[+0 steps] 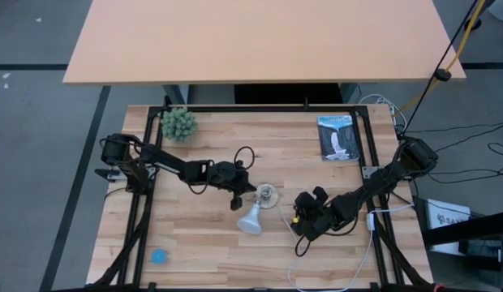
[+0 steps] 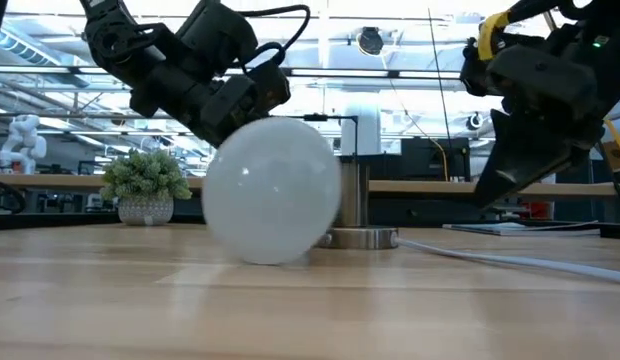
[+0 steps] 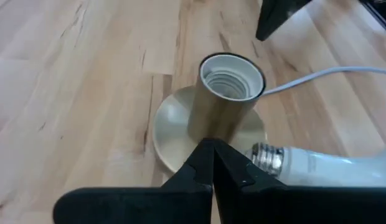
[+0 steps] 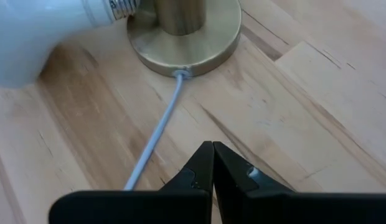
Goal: Screw lightbulb
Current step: Return to Home Position
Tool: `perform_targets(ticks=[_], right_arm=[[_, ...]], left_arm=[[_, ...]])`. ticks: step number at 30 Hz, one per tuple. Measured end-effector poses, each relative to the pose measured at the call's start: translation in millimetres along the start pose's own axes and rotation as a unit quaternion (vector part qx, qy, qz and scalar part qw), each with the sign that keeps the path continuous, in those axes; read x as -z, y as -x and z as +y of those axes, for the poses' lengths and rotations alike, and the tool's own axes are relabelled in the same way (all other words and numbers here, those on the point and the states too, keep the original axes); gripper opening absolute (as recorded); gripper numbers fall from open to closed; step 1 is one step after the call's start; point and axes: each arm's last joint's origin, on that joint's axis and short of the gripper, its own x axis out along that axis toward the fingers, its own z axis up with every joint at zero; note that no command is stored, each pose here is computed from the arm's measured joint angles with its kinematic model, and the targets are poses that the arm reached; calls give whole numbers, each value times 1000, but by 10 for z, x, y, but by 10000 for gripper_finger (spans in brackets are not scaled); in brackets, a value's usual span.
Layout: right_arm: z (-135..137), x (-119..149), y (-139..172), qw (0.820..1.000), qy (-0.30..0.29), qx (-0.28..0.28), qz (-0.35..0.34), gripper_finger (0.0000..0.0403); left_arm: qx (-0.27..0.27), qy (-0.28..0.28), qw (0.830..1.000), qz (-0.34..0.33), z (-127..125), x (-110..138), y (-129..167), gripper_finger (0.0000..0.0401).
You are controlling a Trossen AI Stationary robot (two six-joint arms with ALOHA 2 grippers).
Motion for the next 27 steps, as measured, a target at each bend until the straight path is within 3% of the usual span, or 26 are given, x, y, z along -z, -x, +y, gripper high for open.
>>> perform_targets(ticks=[7, 15, 22, 27], right_arm=[[17, -7, 0, 1000, -7, -8, -3, 0], [17, -8, 0, 1000, -7, -8, -4, 0], [16, -10, -1, 1000, 16, -7, -5, 0], [13, -8, -1, 1000, 18, -6, -5, 0]], left_arm=[[-16, 15, 1000, -8, 115, -23, 12, 0], [-10, 21, 995, -94, 126, -194, 32, 0], [-15, 47, 995, -89, 177, -190, 41, 0], [-26, 51, 998, -33, 247, -258, 315, 0]])
